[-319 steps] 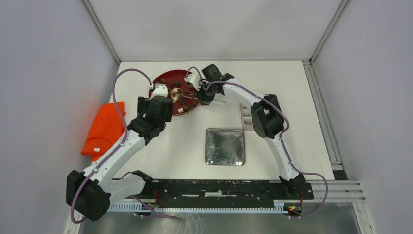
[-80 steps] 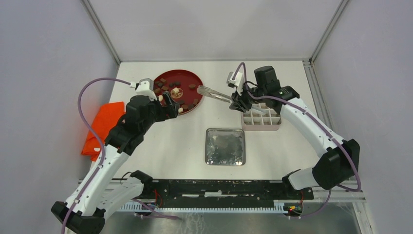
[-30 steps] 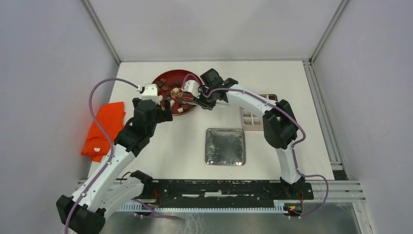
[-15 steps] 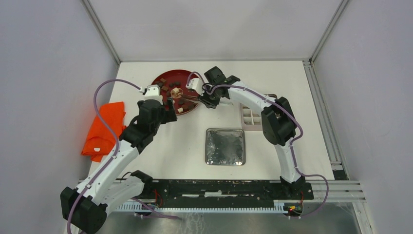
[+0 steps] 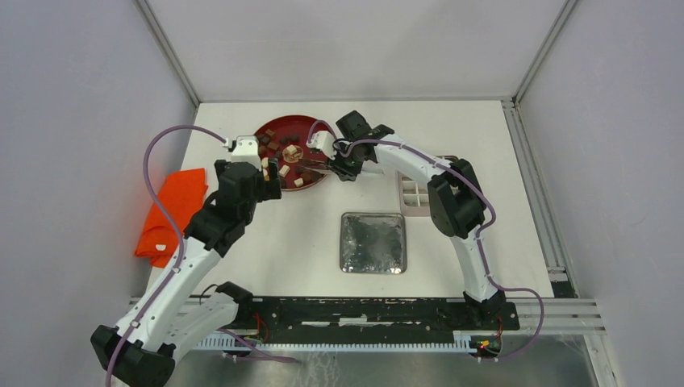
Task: Pack the chocolate
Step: Pick up the fake chocolate from the plate.
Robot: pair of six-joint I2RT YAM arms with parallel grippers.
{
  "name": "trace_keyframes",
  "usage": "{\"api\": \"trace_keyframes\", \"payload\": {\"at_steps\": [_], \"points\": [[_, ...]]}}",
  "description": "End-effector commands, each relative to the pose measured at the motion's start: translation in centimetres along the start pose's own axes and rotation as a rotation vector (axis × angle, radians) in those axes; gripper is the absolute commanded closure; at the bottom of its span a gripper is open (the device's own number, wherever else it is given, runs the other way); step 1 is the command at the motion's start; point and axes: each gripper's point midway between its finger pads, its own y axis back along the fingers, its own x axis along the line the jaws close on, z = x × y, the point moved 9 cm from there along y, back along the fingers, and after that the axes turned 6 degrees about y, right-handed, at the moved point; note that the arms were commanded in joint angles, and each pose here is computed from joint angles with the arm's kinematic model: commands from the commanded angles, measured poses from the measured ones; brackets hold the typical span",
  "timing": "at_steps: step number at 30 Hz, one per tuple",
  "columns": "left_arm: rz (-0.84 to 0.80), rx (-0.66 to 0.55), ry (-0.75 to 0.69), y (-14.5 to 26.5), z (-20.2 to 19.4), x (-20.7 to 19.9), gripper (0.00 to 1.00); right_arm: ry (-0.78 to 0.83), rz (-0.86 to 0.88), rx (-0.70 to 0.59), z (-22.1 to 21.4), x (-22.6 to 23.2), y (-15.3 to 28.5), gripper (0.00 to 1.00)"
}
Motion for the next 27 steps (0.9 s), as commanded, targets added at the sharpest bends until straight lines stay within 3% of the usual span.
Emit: {"api": "trace_keyframes", "payload": {"at_steps": [1,27], "points": [[0.040,-0.044,-0.080,0.1,0.3,0.9,0.04,0.032,-0.035,-0.053,1.6,-0.9,0.9,0.57],[0.035,-0.007,-0.068,-1.2,-1.7,0.5,0.05,0.016,0.025,-0.081,2.3,-0.9,-0.5,0.56]]}}
